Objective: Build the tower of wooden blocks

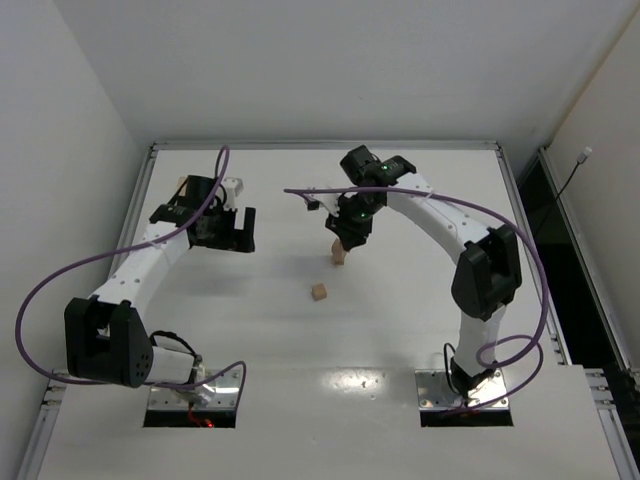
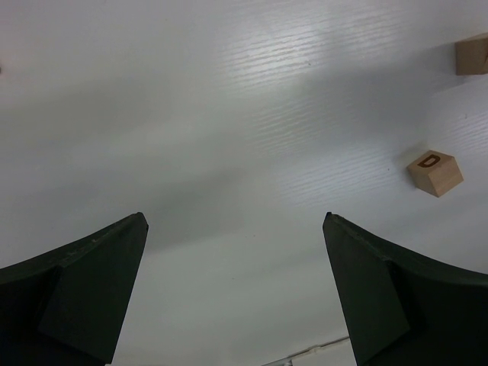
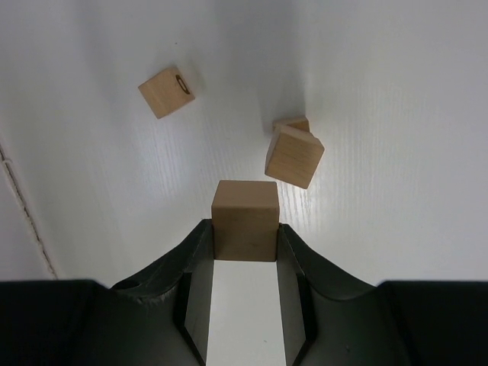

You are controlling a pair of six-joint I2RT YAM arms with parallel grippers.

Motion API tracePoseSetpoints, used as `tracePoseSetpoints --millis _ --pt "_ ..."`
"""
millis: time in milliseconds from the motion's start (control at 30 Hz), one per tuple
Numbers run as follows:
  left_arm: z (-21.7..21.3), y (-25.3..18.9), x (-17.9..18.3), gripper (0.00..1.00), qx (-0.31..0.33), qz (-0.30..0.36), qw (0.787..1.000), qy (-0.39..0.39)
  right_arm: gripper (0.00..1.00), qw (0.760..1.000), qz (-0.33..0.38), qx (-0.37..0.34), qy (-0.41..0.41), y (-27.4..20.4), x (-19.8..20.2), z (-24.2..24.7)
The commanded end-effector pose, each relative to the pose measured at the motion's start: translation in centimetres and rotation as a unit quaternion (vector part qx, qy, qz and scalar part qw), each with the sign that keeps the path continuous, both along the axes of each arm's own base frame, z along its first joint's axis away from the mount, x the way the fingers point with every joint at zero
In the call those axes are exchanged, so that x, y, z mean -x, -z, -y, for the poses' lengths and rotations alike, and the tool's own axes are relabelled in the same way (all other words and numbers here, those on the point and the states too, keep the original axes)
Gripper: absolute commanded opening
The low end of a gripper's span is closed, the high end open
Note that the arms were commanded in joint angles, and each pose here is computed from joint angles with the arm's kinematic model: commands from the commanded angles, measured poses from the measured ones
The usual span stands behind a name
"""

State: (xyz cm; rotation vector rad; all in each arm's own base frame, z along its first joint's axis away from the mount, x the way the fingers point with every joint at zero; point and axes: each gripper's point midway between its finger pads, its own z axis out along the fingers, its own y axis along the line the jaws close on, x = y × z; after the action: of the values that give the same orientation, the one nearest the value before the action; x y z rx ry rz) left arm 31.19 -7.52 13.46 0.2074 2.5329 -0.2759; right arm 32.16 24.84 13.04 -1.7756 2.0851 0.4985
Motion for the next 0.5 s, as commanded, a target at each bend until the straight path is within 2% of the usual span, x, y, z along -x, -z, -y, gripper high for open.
tracePoseSetpoints --millis 0,467 --pt "-0.4 -1.3 -1.4 1.00 0.005 0.025 1.000 -0.010 0.00 1.000 0.013 -0.016 0.004 -0.8 -1.1 -0.8" --pt "-1.0 -1.0 -1.6 1.00 0.012 0.019 0.999 -0.023 0.00 1.000 0.009 -0.004 0.011 0.8 -3.1 -1.7"
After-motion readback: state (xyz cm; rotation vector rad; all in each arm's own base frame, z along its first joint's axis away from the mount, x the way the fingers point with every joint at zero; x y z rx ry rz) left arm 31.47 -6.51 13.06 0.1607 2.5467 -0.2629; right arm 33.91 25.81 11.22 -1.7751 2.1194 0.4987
